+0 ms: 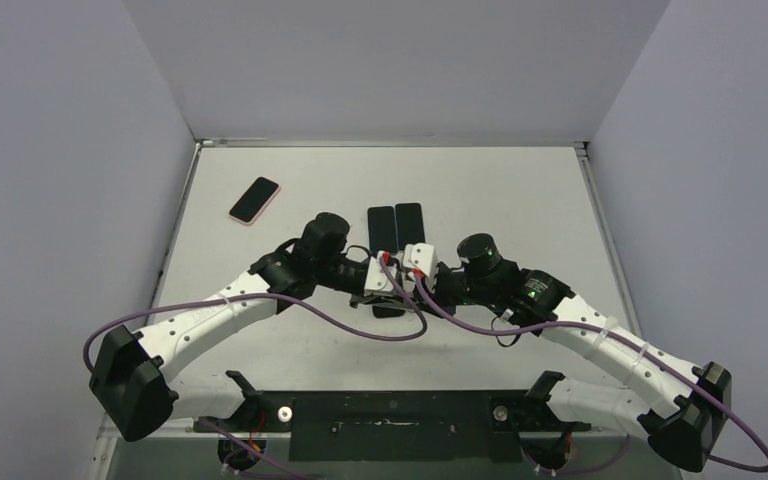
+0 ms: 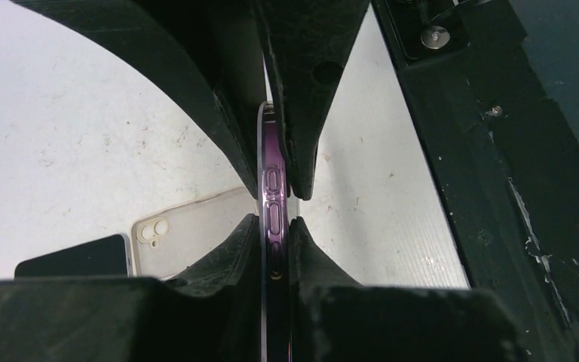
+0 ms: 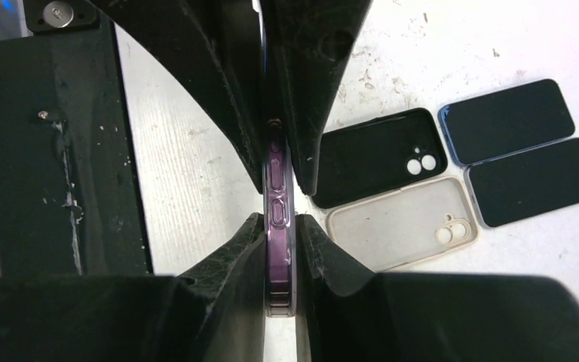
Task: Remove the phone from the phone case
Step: Pick up the phone at the center of the board.
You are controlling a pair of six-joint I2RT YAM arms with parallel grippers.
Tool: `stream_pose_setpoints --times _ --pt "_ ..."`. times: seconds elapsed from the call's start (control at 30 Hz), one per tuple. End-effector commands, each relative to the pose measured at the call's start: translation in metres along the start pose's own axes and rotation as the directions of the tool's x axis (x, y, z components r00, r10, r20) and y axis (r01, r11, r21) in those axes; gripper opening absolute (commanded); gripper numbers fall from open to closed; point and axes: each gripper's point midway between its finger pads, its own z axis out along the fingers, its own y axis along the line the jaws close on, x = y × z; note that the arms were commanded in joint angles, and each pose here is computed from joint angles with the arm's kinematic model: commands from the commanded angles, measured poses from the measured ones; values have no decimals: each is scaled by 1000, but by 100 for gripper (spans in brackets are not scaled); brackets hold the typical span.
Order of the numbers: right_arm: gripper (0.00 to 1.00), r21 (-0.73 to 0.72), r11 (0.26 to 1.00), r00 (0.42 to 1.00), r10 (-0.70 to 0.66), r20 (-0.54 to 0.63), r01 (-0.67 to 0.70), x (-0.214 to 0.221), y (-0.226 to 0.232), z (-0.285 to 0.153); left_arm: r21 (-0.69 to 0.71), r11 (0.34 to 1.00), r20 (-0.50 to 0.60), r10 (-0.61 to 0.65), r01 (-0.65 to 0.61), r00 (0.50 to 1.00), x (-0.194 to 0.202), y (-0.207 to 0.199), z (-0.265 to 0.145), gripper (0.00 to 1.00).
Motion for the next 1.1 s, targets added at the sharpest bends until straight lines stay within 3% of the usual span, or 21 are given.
stream_pose_setpoints --times 0.0,0.13,0.2,0.33,0.5,0.67,0.87,1.07 --pt "7 81 993 975 -105 198 90 -56 -17 -10 -9 1000 22 17 -17 1000 -11 3 -4 0" --pt "40 124 990 965 -91 248 62 -58 -19 -18 -106 994 59 -26 32 998 -20 18 -18 0" --pt "54 164 986 959 -67 277 21 -58 -26 -25 -183 976 101 -100 117 990 -22 31 -28 0" --pt "70 215 970 927 22 373 -110 -56 -42 -36 -279 890 331 -263 360 906 -34 52 -53 0" --pt "82 162 944 839 167 517 -287 -53 -51 -36 -348 679 630 -341 646 698 -38 77 -98 0" --pt "95 43 898 711 317 627 -438 -48 -51 -22 -246 489 811 -369 837 454 -29 90 -118 0" --pt "100 -83 829 549 437 713 -553 -44 -52 -16 0 362 912 -383 932 149 -22 92 -126 0" --pt "100 -185 776 486 541 686 -603 -49 -44 5 130 308 921 -390 942 1 -12 94 -123 0"
